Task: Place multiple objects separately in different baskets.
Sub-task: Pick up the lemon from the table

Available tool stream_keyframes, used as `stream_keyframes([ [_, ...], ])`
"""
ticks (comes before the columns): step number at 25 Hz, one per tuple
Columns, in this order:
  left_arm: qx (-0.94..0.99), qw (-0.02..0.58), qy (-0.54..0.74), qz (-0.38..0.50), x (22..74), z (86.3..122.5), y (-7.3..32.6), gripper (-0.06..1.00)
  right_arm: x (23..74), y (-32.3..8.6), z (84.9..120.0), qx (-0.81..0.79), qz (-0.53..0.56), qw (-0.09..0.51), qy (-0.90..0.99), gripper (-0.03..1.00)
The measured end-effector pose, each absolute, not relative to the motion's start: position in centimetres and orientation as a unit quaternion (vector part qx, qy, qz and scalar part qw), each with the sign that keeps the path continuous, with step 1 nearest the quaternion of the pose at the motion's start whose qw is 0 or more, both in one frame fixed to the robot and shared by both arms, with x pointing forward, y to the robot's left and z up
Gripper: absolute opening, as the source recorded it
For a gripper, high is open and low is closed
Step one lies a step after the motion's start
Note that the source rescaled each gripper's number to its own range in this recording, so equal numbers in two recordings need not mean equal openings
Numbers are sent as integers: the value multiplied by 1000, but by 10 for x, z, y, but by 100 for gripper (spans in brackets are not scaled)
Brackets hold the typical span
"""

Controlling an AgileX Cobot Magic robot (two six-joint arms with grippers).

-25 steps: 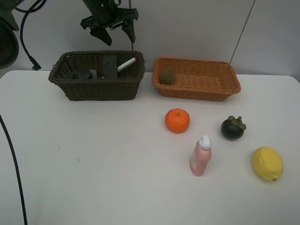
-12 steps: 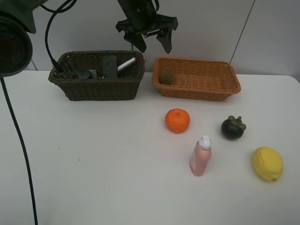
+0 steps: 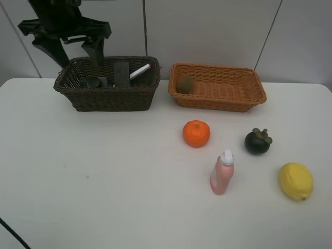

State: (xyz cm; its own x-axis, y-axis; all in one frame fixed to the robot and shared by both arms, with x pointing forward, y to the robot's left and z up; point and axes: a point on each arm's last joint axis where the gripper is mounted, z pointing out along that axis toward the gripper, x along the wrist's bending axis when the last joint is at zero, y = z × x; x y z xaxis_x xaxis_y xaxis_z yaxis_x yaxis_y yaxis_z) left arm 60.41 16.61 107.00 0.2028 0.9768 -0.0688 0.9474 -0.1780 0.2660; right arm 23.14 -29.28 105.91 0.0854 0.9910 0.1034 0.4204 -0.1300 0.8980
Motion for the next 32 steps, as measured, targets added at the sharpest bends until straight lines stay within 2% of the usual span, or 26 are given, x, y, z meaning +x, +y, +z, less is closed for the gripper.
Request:
stream_keyframes([
  [3,741,89,664,43,571,1061,203,95,231,-293,1059,641,393,363,551,100],
  [7,729,68,680,33,520,1058,224,95,231,-293,1059,641,393,363,551,100],
  [14,707,84,701,41,428,1060,249,95,231,-293,1059,641,393,363,551,100],
  [18,707,128,692,67,376,1063,263,95,231,-293,1059,641,393,363,551,100],
  [24,722,224,640,138,305,1062,282,95,231,-293,1059,641,393,363,551,100],
  [32,699,354,571,244,241,1058,299,95,231,-293,1059,641,393,363,551,100],
])
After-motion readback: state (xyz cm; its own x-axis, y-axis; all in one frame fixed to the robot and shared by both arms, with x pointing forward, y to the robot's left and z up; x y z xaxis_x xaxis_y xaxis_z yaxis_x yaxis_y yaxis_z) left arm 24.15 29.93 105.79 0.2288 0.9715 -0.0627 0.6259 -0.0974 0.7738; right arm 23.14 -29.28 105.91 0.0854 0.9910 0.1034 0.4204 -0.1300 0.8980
